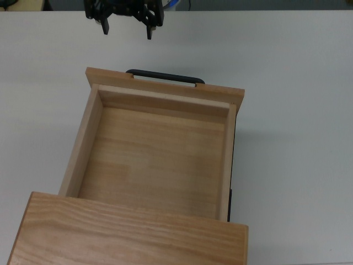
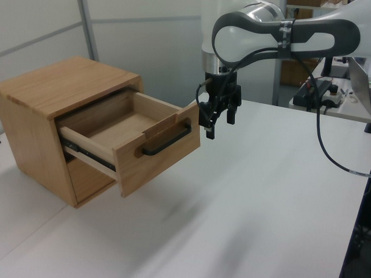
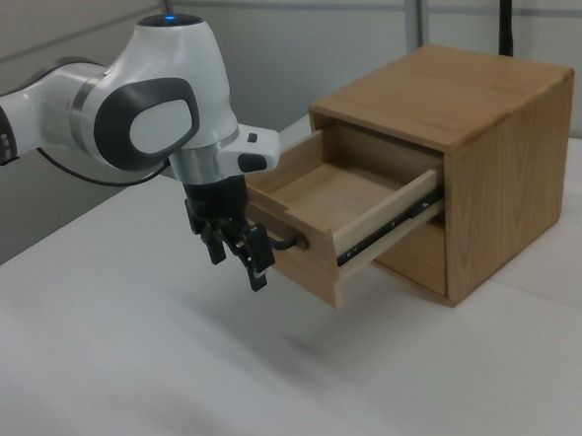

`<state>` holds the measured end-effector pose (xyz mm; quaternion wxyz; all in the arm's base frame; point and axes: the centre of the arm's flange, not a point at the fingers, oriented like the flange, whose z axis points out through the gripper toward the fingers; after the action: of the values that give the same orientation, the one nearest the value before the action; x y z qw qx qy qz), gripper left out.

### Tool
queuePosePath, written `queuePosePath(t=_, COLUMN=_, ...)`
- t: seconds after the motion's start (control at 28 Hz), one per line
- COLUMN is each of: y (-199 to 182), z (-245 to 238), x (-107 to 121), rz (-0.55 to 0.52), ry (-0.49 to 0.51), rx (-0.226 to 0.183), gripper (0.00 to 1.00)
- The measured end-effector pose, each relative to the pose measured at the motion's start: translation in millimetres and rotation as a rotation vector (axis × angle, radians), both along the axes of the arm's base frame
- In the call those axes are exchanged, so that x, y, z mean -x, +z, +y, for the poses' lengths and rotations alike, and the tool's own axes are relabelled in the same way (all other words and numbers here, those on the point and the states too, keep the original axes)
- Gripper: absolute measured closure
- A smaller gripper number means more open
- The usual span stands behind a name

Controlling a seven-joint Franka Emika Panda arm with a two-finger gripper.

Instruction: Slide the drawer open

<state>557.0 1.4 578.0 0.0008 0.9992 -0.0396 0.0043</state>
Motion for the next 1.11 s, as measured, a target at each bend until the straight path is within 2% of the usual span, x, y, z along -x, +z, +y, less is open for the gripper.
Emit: queuePosePath(t=1.11, y=-12, z=3, x=-4, rz=0.028, ry=0.007, rx=-0.001, gripper=0.0)
